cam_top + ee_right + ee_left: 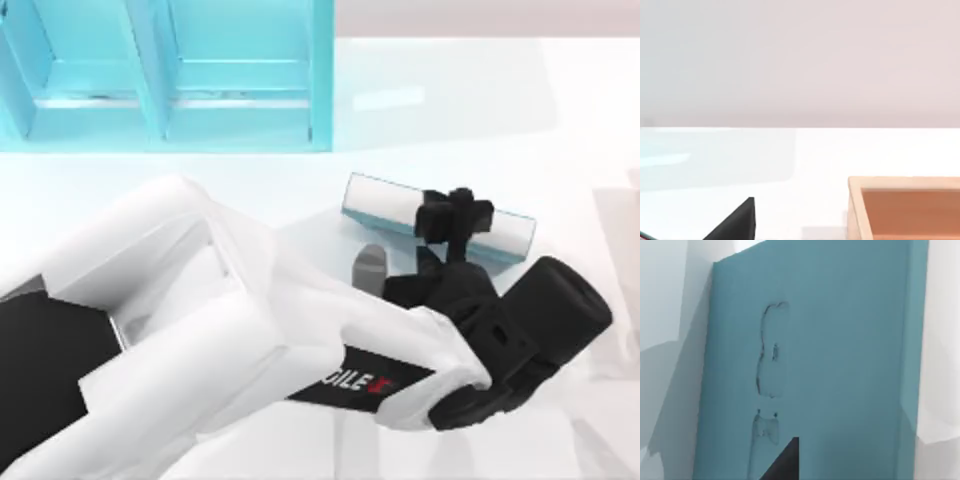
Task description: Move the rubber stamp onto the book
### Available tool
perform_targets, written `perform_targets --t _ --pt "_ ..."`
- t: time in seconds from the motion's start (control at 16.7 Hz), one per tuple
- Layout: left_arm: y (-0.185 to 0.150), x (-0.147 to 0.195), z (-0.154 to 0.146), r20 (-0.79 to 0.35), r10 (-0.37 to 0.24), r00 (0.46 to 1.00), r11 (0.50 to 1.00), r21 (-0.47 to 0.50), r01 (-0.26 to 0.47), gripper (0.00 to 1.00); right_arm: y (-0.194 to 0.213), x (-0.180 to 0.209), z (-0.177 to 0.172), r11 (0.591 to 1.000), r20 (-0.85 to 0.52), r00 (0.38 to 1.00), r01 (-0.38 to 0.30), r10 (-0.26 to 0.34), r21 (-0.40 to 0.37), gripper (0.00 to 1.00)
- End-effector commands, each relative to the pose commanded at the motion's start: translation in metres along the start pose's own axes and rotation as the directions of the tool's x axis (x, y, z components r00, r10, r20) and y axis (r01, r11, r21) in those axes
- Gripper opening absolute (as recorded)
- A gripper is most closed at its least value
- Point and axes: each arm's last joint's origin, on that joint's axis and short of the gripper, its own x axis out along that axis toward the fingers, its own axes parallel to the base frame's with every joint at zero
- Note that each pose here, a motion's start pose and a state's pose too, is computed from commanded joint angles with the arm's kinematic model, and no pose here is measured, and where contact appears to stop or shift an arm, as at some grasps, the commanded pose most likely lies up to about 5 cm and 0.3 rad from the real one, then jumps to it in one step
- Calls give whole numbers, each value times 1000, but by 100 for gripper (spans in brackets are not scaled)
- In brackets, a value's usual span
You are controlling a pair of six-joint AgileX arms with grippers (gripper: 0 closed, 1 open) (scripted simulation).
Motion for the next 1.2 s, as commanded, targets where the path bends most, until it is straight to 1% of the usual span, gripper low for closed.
perform_targets --t 0.06,0.12,0.72,0.9,1.2 --pt "0 0 0 0 0 1000 1000 0 0 98 0 0 0 1000 0 1000 0 0 0 100" --pt "0 0 0 0 0 1000 1000 0 0 100 0 0 0 1000 0 1000 0 0 0 100" --pt "2 -3 -1 -4 4 1000 1000 3 -4 100 0 0 0 1000 0 1000 0 0 0 100" --pt "12 -22 -7 -19 23 1000 1000 3 -23 100 0 0 0 1000 0 1000 0 0 0 100" --pt "33 -70 -6 -6 60 998 998 6 -60 100 0 0 0 1000 0 1000 0 0 0 100"
